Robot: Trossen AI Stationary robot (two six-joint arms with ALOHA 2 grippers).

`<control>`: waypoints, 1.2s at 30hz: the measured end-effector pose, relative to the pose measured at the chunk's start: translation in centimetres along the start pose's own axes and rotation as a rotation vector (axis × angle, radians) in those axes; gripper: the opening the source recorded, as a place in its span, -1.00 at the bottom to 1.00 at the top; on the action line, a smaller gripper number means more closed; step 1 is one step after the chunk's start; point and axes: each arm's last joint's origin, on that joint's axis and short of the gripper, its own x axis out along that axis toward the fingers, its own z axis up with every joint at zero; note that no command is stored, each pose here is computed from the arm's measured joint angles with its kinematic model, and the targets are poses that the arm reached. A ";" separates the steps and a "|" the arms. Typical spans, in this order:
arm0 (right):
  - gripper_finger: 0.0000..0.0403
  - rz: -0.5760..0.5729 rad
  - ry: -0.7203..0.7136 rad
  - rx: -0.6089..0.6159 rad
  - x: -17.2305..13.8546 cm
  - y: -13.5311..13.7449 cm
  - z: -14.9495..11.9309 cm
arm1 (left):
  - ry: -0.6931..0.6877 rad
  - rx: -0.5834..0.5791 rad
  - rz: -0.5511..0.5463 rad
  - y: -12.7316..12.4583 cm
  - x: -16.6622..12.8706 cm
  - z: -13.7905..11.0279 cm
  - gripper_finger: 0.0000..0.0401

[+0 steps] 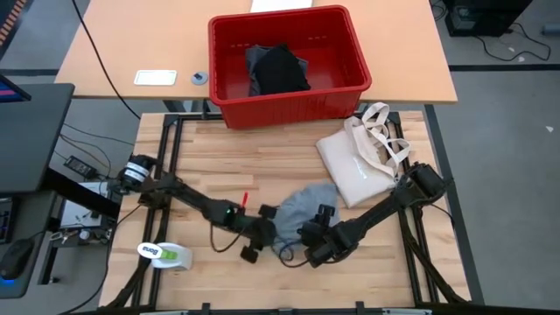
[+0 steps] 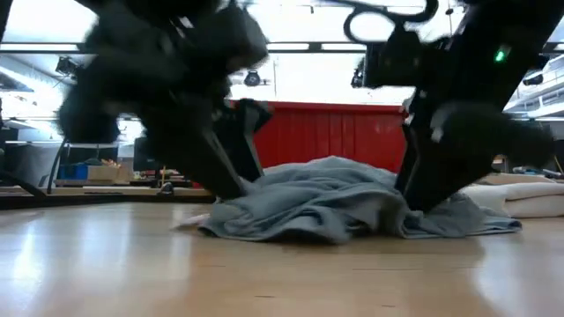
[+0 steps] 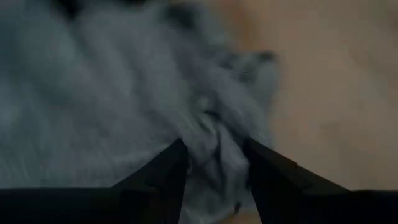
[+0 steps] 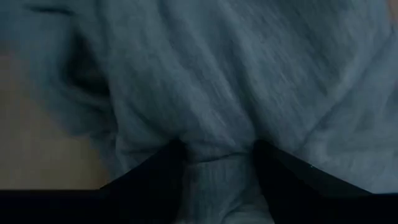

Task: Fold Laundry from Bin
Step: Fold the gray shirt

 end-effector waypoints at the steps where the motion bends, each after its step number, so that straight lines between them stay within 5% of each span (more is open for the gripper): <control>1: 0.05 -0.011 0.008 -0.001 0.4 -0.1 -0.1 | -0.021 0.027 -0.010 -0.6 -0.2 0.3 -0.18; 7: 0.05 -0.293 0.028 -0.073 2.0 -2.6 -0.2 | -0.119 0.123 -0.052 -2.9 -0.8 1.5 -0.18; 11: 0.03 -0.470 -0.088 0.070 1.1 -4.6 1.0 | -0.121 0.125 -0.049 -2.9 -0.8 1.6 -0.18; 16: -0.01 -0.473 -0.130 0.142 -1.2 -5.0 1.7 | -0.107 0.091 0.046 -2.6 -0.9 1.5 -0.18; 23: -0.03 -0.408 -0.150 0.061 -3.4 -3.2 1.3 | -0.082 0.090 0.401 -1.3 -1.1 1.7 -0.18; 36: -0.03 -0.389 -0.168 0.035 -4.1 -2.3 0.6 | -0.072 -0.037 0.337 1.3 -0.3 1.0 -0.18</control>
